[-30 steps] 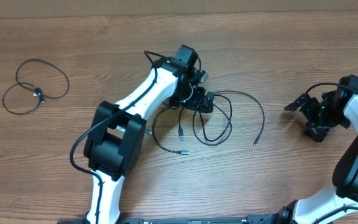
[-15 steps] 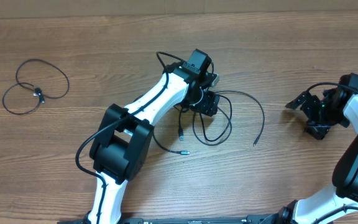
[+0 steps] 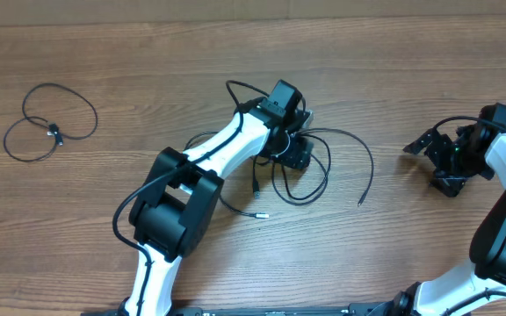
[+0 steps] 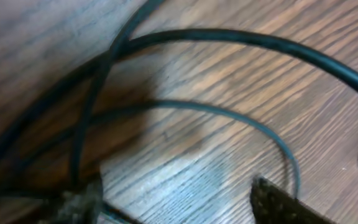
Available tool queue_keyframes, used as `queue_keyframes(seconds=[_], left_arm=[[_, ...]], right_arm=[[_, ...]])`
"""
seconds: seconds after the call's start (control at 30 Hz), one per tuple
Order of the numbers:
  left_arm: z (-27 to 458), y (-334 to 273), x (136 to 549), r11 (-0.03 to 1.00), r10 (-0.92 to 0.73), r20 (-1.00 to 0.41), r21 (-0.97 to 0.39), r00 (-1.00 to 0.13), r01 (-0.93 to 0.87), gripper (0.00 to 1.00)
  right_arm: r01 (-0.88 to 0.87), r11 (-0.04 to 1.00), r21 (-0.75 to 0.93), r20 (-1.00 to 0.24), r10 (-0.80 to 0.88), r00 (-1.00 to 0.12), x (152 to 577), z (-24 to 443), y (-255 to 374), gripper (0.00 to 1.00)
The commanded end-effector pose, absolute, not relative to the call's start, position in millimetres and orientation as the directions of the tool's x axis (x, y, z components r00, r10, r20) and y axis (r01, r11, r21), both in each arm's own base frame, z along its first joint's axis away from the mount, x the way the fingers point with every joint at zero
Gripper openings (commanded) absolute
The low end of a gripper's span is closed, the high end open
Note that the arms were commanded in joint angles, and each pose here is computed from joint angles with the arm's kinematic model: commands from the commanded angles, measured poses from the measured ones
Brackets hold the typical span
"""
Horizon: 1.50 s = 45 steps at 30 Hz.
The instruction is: Untangle cables
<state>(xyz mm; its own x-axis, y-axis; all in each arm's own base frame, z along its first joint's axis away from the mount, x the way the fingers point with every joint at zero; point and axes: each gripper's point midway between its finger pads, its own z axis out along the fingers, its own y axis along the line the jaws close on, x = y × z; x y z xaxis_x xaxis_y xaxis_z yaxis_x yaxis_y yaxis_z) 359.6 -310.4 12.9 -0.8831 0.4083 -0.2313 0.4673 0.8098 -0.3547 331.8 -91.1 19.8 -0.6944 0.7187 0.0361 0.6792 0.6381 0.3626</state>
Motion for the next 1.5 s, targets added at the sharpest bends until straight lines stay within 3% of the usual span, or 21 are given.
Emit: queue_keyframes(seconds=[0.0, 0.03, 0.27, 0.5, 0.67, 0.9, 1.17, 1.47], left_arm=[[-5.8, -299.5, 347.0, 0.83, 0.418, -0.169, -0.328, -0.892, 0.451, 0.53], [0.3, -302.1, 347.9, 0.821, 0.414, -0.176, -0.352, -0.893, 0.45, 0.48], [38.4, -310.2, 365.3, 0.778, 0.379, -0.234, -0.443, -0.895, 0.445, 0.5], [36.9, -297.2, 382.5, 0.815, 0.357, -0.268, -0.378, -0.895, 0.439, 0.5], [35.4, -291.5, 390.9, 0.836, 0.35, -0.29, -0.333, -0.891, 0.437, 0.6], [36.4, -292.8, 392.4, 0.831, 0.352, -0.299, -0.338, -0.887, 0.443, 0.6], [58.4, -303.2, 388.5, 0.664, 0.386, -0.341, -0.542, -0.857, 0.515, 0.58], [58.3, -279.8, 401.0, 0.671, 0.33, -0.323, -0.581, -0.887, 0.461, 0.52]], right_arm=[[0.671, 0.646, 0.365, 0.009, 0.718, -0.696, 339.2, 24.8, -96.5, 1.0], [0.671, 0.646, 0.365, 0.009, 0.718, -0.696, 339.2, 24.8, -96.5, 1.0], [0.671, 0.646, 0.365, 0.009, 0.718, -0.696, 339.1, 24.8, -96.5, 1.0], [0.671, 0.645, 0.365, 0.009, 0.718, -0.696, 339.2, 24.8, -96.5, 1.0], [0.671, 0.645, 0.365, 0.009, 0.718, -0.696, 339.2, 24.8, -96.5, 1.0], [0.671, 0.646, 0.365, 0.009, 0.718, -0.696, 339.2, 24.8, -96.5, 1.0], [0.671, 0.646, 0.365, 0.009, 0.718, -0.696, 339.1, 24.8, -96.5, 1.0], [0.671, 0.646, 0.365, 0.009, 0.718, -0.696, 339.2, 24.8, -96.5, 1.0]])
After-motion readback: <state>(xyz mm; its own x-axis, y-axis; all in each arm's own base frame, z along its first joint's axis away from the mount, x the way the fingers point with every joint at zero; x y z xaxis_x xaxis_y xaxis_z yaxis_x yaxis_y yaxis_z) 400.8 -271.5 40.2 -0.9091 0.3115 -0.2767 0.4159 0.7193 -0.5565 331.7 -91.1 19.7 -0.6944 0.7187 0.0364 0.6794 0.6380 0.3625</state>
